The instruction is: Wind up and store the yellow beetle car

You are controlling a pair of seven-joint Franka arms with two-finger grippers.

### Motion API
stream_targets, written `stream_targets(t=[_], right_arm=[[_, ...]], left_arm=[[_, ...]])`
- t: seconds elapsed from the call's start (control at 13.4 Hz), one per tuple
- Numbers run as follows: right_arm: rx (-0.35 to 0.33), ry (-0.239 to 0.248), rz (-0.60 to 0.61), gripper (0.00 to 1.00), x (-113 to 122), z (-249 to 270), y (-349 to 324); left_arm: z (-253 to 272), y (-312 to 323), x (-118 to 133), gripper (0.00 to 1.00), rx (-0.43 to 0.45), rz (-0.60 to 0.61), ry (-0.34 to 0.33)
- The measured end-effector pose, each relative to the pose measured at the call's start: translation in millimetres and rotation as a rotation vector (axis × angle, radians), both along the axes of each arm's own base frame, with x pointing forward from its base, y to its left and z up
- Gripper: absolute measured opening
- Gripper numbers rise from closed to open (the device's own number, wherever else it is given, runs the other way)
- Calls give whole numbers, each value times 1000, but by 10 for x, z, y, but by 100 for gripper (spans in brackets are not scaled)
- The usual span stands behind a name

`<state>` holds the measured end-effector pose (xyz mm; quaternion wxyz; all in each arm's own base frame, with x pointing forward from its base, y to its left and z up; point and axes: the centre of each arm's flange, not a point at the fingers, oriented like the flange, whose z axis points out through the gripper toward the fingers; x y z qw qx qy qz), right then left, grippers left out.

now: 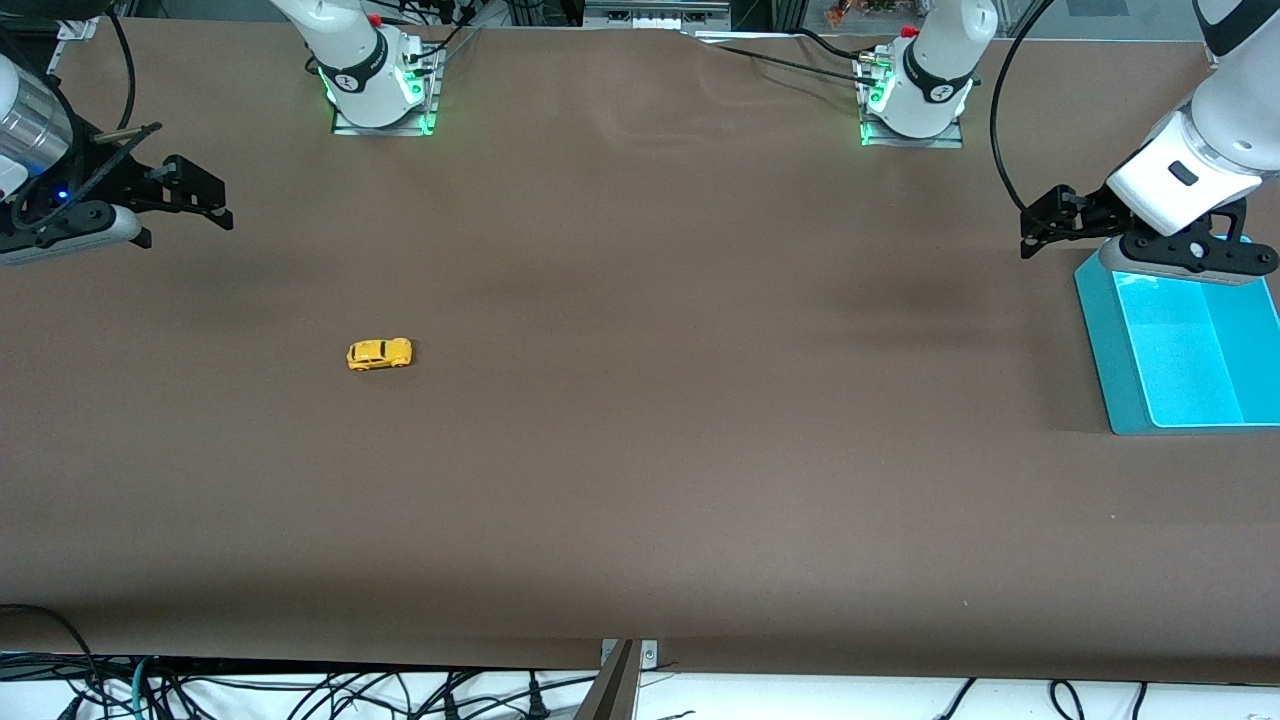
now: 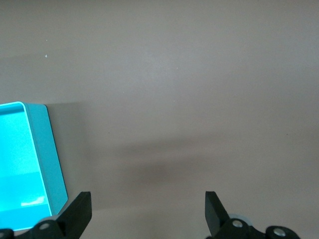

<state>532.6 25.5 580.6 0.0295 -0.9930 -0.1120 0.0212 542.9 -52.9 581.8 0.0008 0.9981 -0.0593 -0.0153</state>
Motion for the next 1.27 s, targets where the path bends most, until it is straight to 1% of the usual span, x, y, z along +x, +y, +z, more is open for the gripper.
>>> stream_targets(t=[0.67, 0.9, 1.27], right_arm=[[0, 6, -2, 100, -5, -6, 0], [-1, 32, 0, 100, -34, -30, 0], [-1, 39, 0, 100, -42, -35, 0]], left_arm=[[5, 2, -9, 100, 0, 0, 3], [6, 2, -10, 100, 0, 0, 3], [7, 2, -10, 100, 0, 0, 3]])
